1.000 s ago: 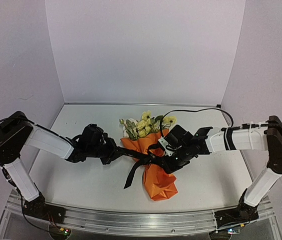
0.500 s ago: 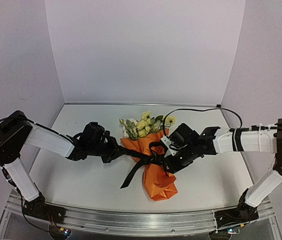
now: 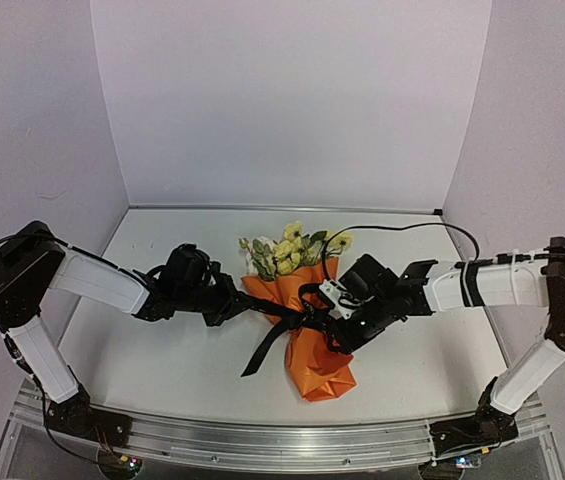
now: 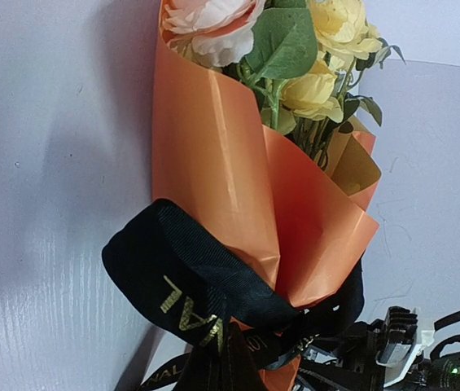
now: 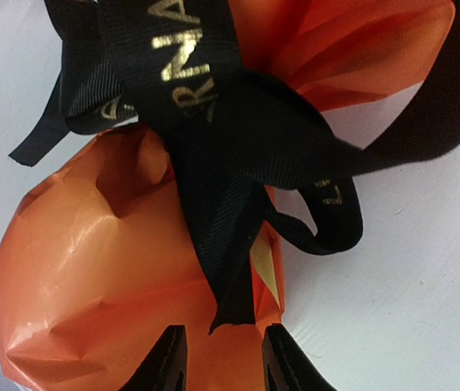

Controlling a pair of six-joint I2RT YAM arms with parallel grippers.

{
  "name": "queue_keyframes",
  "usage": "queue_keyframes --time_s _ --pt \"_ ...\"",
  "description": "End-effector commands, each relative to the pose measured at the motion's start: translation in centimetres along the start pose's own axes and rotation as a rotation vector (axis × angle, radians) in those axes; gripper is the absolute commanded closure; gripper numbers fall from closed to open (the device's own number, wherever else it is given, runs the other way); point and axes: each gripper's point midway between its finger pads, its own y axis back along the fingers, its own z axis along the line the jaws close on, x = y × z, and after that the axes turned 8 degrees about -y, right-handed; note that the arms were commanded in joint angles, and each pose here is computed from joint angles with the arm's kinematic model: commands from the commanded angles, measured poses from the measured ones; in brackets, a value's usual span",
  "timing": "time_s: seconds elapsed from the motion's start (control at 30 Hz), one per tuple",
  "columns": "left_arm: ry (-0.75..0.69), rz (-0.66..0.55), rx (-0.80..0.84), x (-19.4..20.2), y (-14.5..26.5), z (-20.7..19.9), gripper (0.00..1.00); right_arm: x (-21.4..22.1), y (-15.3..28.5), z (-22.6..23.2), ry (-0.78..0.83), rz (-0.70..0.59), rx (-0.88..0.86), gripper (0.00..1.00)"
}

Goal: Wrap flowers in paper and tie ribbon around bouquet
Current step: Cross the half-tied ribbon over the folded bouquet.

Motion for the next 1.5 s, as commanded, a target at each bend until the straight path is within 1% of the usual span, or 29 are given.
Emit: queue_keyframes --time_s 0.0,0.1,0.23,0.27,0.3,0.47,0.63,0.93,1.33,1.47 --pt "-0.034 -0.028 0.043 -1.2 0.3 -2.0 1.0 -1.8 -0.3 0.1 0.029 -0.034 0.037 0.67" --pt "-0.034 -0.027 0.038 -1.1 0.3 -1.8 1.0 -2.2 -0.6 0.2 0.029 -0.036 0.042 0.71" --pt "-0.032 -0.026 0.035 -1.1 0.3 -1.8 1.0 -2.5 -0.4 0.2 0.021 -0.031 0.049 0.93" --pt "-0.033 -0.026 0.034 -1.1 0.3 -1.8 1.0 -2.5 -0.3 0.2 0.021 -0.029 0.052 0.98" --pt "-0.033 -0.026 0.034 -1.1 0.3 -1.8 1.0 -2.4 -0.1 0.2 0.021 -0.029 0.055 1.0" --pt "-0.034 -0.024 0.03 -1.1 0.3 -1.6 1.0 -2.3 1.4 -0.3 0.015 -0.039 0.085 1.0" --pt "-0.035 -0.021 0.03 -1.0 0.3 -1.5 1.0 -1.1 2.9 -1.8 0.036 -0.025 0.151 1.0" --pt "-0.042 -0.004 0.033 -0.8 0.3 -1.1 1.0 2.4 2.6 -4.5 0.03 0.048 0.205 1.0" --pt "-0.164 0.095 0.012 0.3 -0.4 -0.7 1.0 5.8 2.2 -7.4 -0.025 0.099 0.247 1.0" --pt "-0.23 0.122 0.0 0.3 -0.7 -0.9 1.0 6.6 1.9 -8.1 -0.043 0.108 0.259 1.0"
